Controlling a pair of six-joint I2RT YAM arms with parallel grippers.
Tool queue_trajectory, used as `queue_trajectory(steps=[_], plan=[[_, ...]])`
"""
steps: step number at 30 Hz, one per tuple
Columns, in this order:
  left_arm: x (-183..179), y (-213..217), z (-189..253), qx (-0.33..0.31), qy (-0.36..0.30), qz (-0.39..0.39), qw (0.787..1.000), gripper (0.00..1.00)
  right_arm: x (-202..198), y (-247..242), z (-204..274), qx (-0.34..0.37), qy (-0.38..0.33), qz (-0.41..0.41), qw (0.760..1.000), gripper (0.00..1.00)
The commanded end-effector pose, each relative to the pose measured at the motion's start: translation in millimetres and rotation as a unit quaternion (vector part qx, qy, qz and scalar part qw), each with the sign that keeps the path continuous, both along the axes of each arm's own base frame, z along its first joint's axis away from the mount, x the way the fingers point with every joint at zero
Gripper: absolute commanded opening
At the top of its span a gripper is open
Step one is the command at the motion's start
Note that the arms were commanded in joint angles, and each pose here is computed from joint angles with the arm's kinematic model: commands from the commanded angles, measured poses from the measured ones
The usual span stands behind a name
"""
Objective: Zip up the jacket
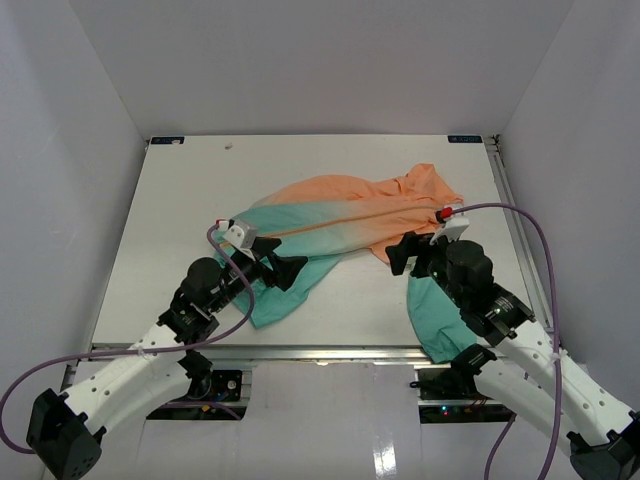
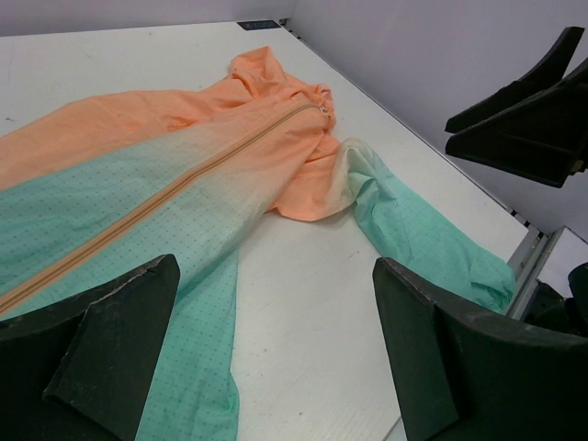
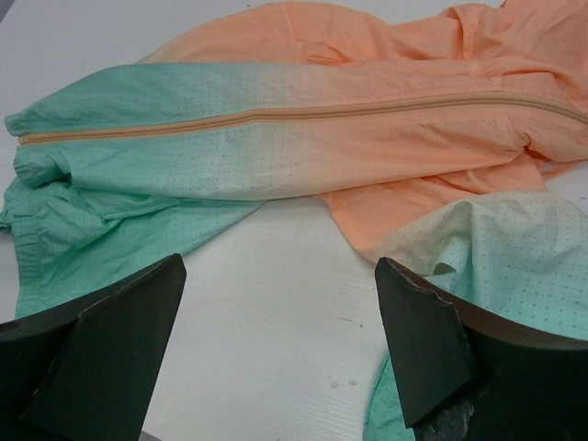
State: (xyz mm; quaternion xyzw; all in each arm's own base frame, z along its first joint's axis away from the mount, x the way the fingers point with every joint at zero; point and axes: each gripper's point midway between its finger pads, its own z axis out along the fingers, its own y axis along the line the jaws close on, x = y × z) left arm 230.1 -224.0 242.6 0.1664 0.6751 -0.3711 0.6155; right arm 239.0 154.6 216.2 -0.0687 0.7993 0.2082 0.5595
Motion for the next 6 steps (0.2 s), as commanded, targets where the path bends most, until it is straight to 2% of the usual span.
queue_trajectory(steps=[1,6], plan=[[0.4,-0.6,6.3,-0.004,-0.016,0.002,1.0,0.98,2.2,-4.6,15.8,0.011,-0.031,-0.012,0.999,0.9],[-7.5,-8.3,6.5,-0.011,-0.02,-0.029,0.999,0.98,0.0,-4.9,16.2,0.017,-0.037,-0.009,0.999,0.9]])
